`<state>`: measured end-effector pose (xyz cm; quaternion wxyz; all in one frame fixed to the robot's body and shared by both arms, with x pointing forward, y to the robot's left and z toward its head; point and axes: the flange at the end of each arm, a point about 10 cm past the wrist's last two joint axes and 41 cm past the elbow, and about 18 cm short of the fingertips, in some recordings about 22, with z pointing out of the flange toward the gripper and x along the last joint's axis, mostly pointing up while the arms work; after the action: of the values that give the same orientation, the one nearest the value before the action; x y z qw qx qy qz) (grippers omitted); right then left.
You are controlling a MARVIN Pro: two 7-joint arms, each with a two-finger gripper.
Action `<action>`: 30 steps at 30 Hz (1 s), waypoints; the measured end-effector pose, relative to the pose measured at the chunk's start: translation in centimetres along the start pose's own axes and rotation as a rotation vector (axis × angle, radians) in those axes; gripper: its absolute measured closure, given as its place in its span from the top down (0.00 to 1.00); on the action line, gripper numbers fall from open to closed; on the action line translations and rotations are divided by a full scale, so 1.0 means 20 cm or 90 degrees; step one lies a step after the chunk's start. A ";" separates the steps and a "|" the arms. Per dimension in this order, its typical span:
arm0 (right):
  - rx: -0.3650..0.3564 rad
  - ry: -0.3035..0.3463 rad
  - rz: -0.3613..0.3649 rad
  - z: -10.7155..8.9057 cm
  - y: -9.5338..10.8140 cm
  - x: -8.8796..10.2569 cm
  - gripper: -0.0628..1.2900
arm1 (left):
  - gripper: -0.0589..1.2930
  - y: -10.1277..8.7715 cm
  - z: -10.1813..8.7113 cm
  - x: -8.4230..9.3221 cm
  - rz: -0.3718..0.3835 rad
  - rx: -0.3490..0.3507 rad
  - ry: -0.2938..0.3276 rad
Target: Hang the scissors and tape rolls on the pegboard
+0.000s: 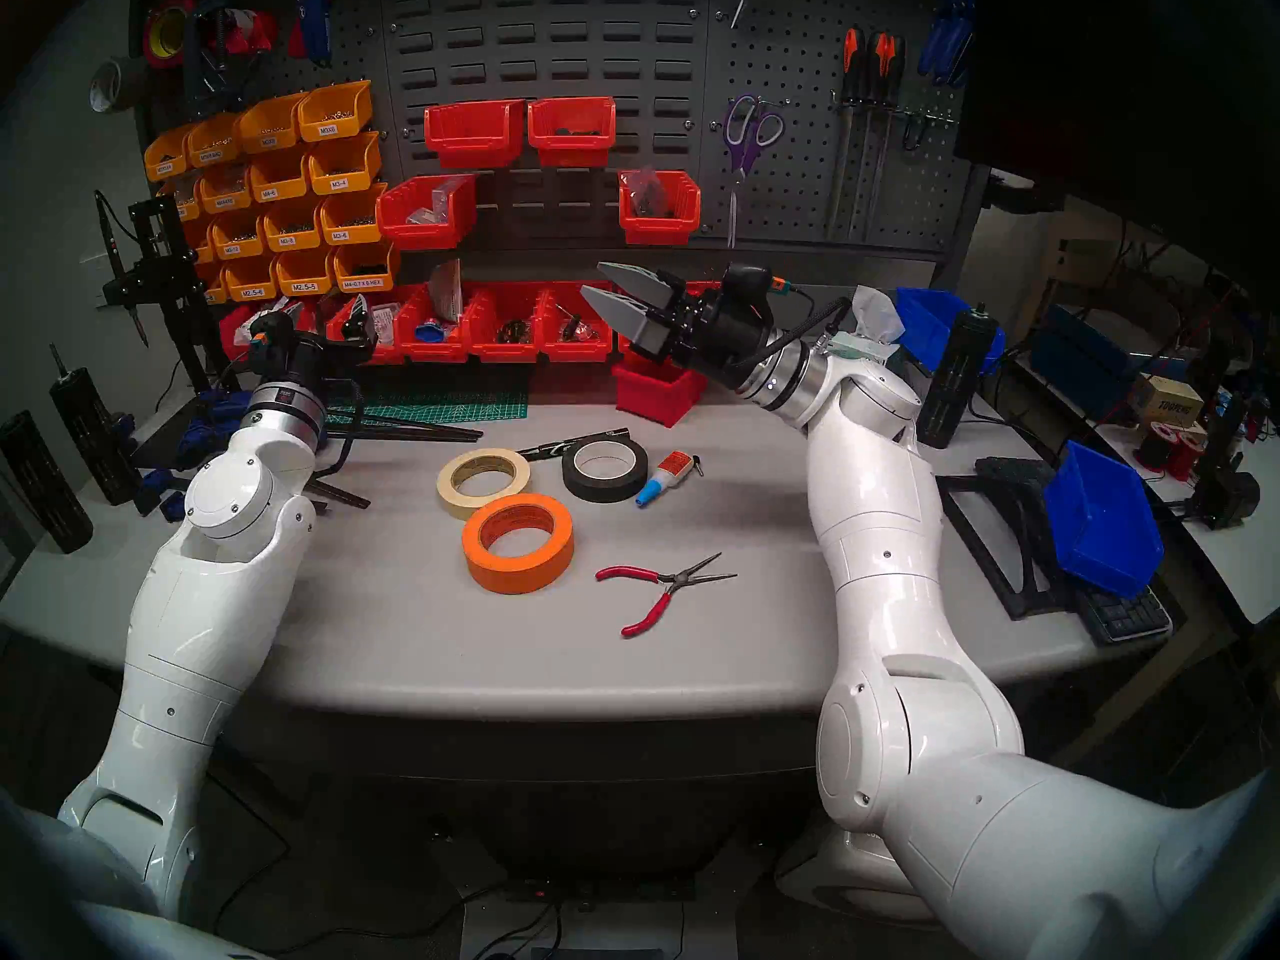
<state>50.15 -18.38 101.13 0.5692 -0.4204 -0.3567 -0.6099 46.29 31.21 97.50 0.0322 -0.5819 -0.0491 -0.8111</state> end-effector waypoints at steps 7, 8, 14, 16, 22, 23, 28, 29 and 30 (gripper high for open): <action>-0.006 -0.025 0.025 -0.02 -0.07 -0.02 0.96 | 0.96 0.00 0.00 0.00 0.000 0.000 0.000; -0.013 -0.029 0.028 -0.03 -0.08 -0.02 0.96 | 0.96 0.00 0.00 0.00 0.000 0.000 0.000; -0.046 -0.044 0.039 -0.05 -0.12 -0.01 0.96 | 0.96 0.00 0.00 0.00 0.000 0.000 0.000; -0.054 -0.047 0.040 -0.05 -0.13 -0.01 0.96 | 0.96 0.00 0.00 0.00 0.000 0.000 0.001; -0.079 -0.058 0.043 -0.06 -0.19 0.01 0.96 | 0.96 0.00 0.00 0.00 0.000 0.000 0.001; -0.083 -0.060 0.043 -0.06 -0.19 0.02 0.96 | 0.96 0.00 0.00 0.00 0.000 0.000 0.001; -0.104 -0.069 0.049 -0.06 -0.23 0.03 0.96 | 0.96 0.00 0.00 0.00 0.000 0.000 0.001; -0.108 -0.070 0.051 -0.06 -0.24 0.03 0.96 | 0.96 0.00 0.00 0.00 0.000 0.000 0.001; -0.113 -0.072 0.052 -0.06 -0.25 0.03 0.96 | 0.96 0.00 0.00 0.00 0.000 0.000 0.001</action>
<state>45.14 -19.26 101.51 0.5331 -0.5173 -0.3150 -0.5908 46.29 31.19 97.56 0.0319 -0.5811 -0.0492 -0.8117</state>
